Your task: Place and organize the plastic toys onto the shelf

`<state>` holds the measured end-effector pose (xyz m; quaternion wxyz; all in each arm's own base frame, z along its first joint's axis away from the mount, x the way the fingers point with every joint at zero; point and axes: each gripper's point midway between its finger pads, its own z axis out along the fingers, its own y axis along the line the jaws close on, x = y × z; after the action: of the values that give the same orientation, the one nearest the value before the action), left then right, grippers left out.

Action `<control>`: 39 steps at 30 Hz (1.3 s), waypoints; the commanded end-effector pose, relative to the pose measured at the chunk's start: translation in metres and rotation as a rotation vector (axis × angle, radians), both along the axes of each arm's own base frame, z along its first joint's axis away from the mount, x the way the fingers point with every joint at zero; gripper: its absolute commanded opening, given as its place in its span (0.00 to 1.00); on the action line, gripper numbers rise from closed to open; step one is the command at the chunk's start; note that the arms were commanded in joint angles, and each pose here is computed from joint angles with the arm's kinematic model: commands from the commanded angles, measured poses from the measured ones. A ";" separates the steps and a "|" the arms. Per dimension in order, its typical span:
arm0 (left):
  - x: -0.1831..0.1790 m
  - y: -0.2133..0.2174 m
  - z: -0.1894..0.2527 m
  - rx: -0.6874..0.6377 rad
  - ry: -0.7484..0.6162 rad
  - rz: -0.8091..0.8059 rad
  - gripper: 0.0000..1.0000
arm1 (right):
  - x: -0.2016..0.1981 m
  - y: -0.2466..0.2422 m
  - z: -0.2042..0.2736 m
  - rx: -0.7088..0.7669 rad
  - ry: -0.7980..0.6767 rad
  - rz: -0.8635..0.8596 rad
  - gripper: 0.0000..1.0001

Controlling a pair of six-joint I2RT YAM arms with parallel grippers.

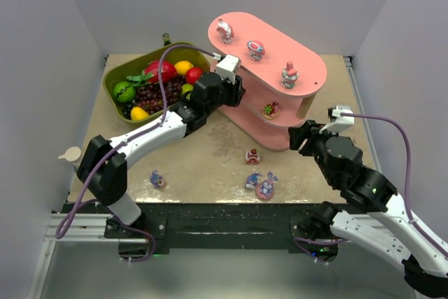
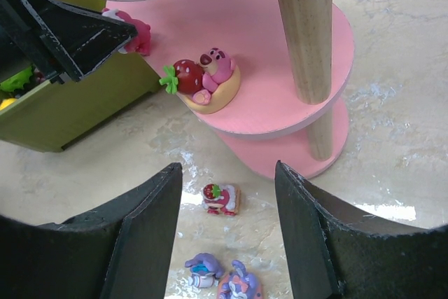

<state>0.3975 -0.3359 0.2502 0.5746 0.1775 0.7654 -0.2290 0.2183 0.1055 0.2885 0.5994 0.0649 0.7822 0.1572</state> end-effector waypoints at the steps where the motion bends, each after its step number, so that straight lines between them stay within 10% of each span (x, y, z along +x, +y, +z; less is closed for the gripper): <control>1: 0.002 -0.006 0.015 -0.025 -0.007 -0.024 0.41 | 0.003 -0.001 0.008 0.020 -0.024 -0.015 0.59; 23: 0.007 -0.008 0.029 -0.037 -0.034 -0.020 0.71 | 0.004 0.001 0.008 0.022 -0.030 -0.008 0.59; 39: 0.003 -0.008 0.031 -0.054 -0.045 -0.034 0.58 | 0.005 0.001 0.008 0.019 -0.030 -0.011 0.60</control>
<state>0.3983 -0.3426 0.2499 0.5621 0.1877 0.7706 -0.2344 0.2188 0.1061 0.2892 0.6007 0.0658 0.7807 0.1588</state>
